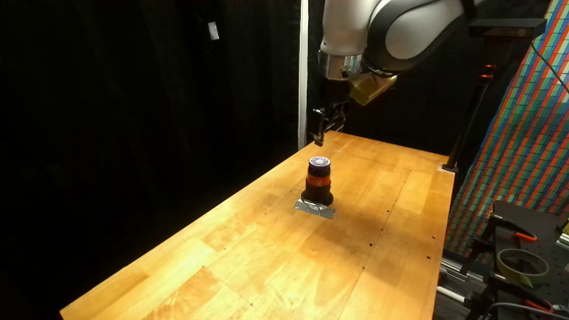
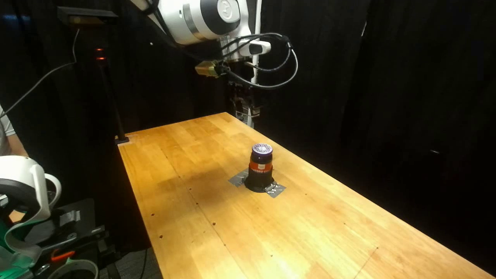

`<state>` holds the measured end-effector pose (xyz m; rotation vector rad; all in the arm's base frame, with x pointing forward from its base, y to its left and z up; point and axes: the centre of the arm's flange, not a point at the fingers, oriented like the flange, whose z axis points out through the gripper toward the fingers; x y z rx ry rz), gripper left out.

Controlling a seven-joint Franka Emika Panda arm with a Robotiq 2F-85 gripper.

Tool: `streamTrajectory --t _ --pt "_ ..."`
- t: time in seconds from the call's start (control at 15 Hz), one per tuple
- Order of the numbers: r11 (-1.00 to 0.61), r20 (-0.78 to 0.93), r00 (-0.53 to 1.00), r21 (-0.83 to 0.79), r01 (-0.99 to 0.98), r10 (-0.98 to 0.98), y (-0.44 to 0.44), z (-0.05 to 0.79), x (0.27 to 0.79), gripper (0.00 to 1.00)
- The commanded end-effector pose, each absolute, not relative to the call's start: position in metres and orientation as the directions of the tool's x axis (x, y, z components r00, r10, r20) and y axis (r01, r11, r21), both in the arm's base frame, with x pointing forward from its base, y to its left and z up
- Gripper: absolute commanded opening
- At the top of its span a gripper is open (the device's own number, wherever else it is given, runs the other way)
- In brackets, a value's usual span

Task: Put the elastic around the bottle

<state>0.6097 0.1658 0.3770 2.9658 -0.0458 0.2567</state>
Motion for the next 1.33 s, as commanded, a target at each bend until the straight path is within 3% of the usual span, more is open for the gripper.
streamTrajectory --t 0.0,1.27 --pt "-0.986 0.205 0.978 0.151 -0.064 -0.032 0.153 0.359 0.643 1.0" --pt "-0.989 0.259 0.964 0.116 -0.088 -0.056 0.129 0.263 0.672 1.0"
